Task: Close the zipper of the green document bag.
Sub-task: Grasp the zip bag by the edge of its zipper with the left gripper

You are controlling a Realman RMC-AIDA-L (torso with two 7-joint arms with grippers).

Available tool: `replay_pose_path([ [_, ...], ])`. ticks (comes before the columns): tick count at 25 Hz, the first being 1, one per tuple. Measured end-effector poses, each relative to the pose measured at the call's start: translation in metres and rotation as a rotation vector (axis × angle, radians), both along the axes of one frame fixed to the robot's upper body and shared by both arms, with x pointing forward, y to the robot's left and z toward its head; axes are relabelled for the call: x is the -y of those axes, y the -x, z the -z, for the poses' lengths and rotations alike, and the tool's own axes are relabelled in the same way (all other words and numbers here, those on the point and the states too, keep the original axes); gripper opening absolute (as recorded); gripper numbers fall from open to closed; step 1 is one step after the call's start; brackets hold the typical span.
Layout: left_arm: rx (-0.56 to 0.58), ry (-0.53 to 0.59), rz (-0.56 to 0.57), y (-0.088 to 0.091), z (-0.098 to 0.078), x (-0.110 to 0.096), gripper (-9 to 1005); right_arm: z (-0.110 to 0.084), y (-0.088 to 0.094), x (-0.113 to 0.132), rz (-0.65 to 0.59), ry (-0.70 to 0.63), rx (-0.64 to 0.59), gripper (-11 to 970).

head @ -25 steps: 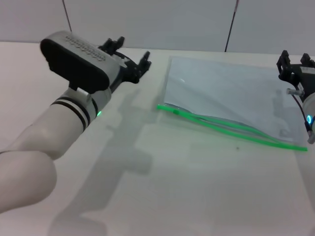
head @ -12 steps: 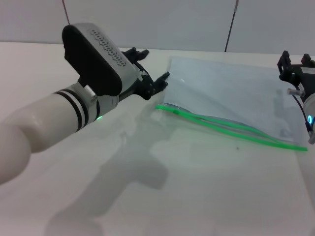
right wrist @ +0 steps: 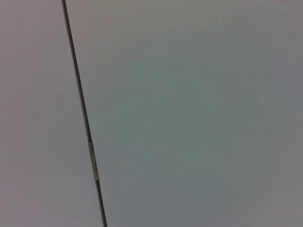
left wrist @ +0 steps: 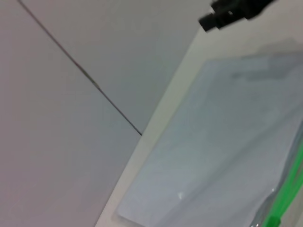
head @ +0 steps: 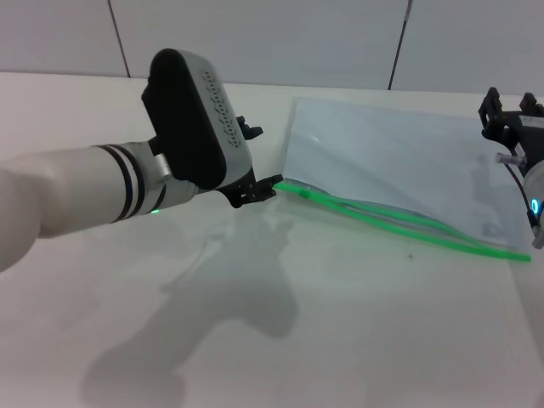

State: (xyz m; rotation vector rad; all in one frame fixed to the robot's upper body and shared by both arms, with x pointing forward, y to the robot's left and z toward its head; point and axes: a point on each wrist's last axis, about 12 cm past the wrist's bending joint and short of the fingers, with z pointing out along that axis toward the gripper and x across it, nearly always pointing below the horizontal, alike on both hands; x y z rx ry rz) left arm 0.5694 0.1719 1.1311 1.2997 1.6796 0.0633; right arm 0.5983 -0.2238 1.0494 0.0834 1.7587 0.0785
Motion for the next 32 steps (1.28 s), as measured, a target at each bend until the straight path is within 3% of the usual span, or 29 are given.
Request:
replay_pose_path([
  [18,-0.023,-0.204,0.085,-0.011,0.005,0.018,709,-0.001,-0.001,-0.003,-0.01,0.002,0.002,522],
  [32,-0.003,-0.253,0.11,-0.017,0.014,0.028,707,-0.002,-0.002,-0.005,-0.014,-0.001,0.005,522],
])
